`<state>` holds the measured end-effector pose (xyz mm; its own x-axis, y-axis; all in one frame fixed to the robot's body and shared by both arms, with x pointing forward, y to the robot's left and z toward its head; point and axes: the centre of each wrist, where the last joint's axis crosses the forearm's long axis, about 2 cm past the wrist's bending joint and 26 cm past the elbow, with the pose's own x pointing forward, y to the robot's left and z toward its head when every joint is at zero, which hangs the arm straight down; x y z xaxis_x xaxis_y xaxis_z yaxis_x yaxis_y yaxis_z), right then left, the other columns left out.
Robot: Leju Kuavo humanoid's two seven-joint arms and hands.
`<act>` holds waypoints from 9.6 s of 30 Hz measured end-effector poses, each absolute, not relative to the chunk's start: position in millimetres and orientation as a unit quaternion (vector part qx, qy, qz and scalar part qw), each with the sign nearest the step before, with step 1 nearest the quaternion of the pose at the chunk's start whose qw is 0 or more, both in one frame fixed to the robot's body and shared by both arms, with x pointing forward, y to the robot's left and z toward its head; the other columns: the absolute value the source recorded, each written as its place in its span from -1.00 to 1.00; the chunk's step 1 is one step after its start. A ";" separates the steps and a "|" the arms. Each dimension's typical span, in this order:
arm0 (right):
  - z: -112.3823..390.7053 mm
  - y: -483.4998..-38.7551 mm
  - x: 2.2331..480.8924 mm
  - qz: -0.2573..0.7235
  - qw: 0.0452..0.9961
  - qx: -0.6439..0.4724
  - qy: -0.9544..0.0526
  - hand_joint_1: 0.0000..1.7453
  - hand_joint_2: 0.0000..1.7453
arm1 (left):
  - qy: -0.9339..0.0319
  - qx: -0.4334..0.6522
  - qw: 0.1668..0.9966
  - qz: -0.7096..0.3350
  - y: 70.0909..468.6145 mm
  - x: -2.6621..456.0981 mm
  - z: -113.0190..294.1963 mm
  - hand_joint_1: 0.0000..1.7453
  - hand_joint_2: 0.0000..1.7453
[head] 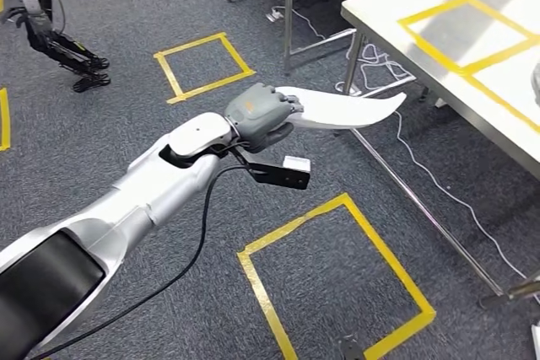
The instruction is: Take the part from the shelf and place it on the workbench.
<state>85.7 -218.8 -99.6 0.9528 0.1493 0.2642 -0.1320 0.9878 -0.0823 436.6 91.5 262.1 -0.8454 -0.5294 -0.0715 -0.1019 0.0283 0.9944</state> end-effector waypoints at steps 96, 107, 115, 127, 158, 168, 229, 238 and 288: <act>-99.4 -212.5 81.3 0.087 0.987 -0.041 -0.131 -1.00 1.00 | -0.672 0.261 0.180 -0.670 103.2 443.9 263.7 1.00 1.00; -99.1 -211.3 81.9 0.088 0.986 -0.042 -0.132 -1.00 1.00 | -0.672 0.266 0.176 -0.668 100.4 445.2 270.1 1.00 1.00; -98.9 -209.3 81.7 0.089 0.987 -0.040 -0.131 -1.00 1.00 | -0.668 0.276 0.177 -0.668 99.1 444.5 268.9 1.00 1.00; -99.7 -209.6 77.2 0.090 0.987 -0.040 -0.127 -1.00 1.00 | -0.666 0.278 0.179 -0.669 98.3 443.2 264.9 1.00 1.00; -100.2 -209.5 74.7 0.090 0.987 -0.039 -0.126 -1.00 1.00 | -0.662 0.278 0.185 -0.671 102.2 443.3 258.8 1.00 1.00; -99.7 -209.9 77.9 0.090 0.987 -0.040 -0.128 -1.00 1.00 | -0.663 0.282 0.182 -0.669 102.8 445.3 263.8 1.00 1.00; -98.8 -211.9 83.7 0.092 0.985 -0.043 -0.137 -1.00 1.00 | -0.666 0.282 0.184 -0.666 103.3 445.7 264.5 1.00 1.00; -98.8 -211.7 83.8 0.094 0.985 -0.043 -0.137 -1.00 1.00 | -0.661 0.282 0.177 -0.672 103.3 445.4 263.5 1.00 1.00; -95.1 -204.0 96.2 0.156 0.978 -0.037 -0.133 -1.00 1.00 | -0.372 0.572 0.541 -0.492 437.9 467.4 240.9 1.00 1.00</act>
